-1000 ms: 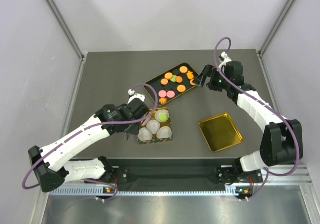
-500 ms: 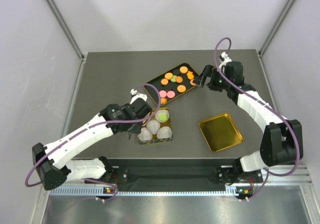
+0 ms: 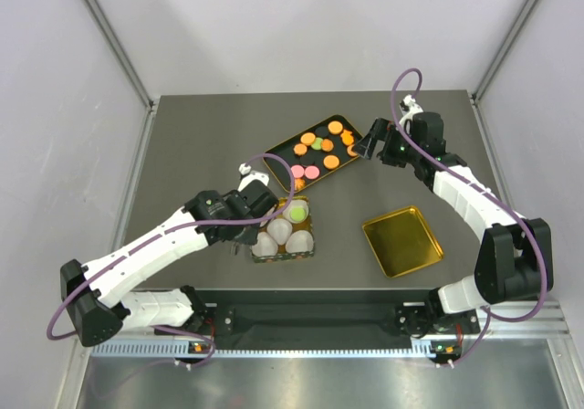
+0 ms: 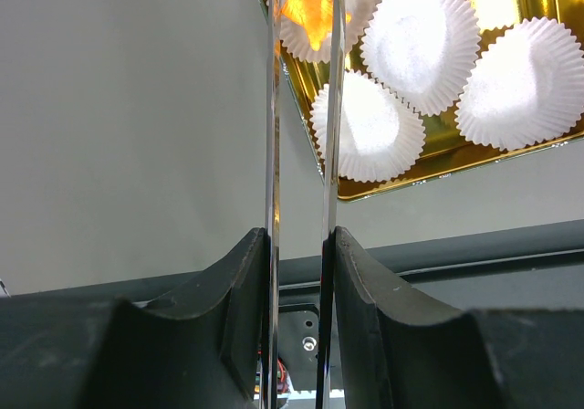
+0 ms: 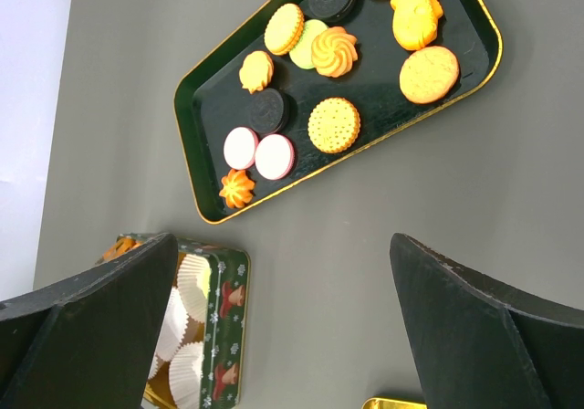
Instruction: Pack the cookies
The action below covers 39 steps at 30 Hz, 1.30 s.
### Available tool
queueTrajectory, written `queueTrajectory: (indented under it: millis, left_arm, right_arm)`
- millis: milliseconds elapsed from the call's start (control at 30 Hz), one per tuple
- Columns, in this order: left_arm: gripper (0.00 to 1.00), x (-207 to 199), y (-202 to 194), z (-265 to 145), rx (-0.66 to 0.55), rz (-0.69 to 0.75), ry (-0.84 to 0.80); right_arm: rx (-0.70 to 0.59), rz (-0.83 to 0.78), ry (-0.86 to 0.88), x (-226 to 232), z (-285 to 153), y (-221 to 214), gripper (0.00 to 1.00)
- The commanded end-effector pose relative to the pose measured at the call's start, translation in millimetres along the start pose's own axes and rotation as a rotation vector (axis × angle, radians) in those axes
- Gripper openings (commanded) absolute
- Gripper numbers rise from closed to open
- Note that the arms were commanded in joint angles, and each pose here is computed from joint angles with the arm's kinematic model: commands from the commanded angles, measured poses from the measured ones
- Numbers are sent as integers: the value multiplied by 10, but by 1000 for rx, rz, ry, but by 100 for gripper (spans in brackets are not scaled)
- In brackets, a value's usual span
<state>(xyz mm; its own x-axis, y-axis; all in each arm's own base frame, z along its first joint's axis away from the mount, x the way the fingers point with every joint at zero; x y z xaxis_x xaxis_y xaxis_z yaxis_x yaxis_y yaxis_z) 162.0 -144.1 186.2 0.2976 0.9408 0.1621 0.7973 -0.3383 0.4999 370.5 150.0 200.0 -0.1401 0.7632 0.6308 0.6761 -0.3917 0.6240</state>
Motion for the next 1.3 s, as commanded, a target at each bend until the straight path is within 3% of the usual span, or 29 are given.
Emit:
queueTrajectory:
  millis: [0,1267]
  left_arm:
    - [37,-2,96,-3,-51,-13,8]
    - [44,-16,155,-130,-65,2,-36]
  right_arm:
    - [-49,-48,44,193,-14,183,100]
    - [-45,-51,45,202,1,175,100]
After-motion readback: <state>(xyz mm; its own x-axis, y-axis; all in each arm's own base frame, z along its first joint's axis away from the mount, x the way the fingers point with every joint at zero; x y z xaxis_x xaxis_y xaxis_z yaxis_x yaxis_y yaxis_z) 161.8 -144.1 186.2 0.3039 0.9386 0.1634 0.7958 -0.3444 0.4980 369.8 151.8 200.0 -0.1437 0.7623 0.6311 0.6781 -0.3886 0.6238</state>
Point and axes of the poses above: each gripper's point midway between its finger pads, its own z axis out along the fingers, its own x axis along the line the jaws close on, y = z × x, the point moved 3 cm from there along -z, back along the fingers, and after that the axes turned 6 degrees about z, right-handed, at the moved point
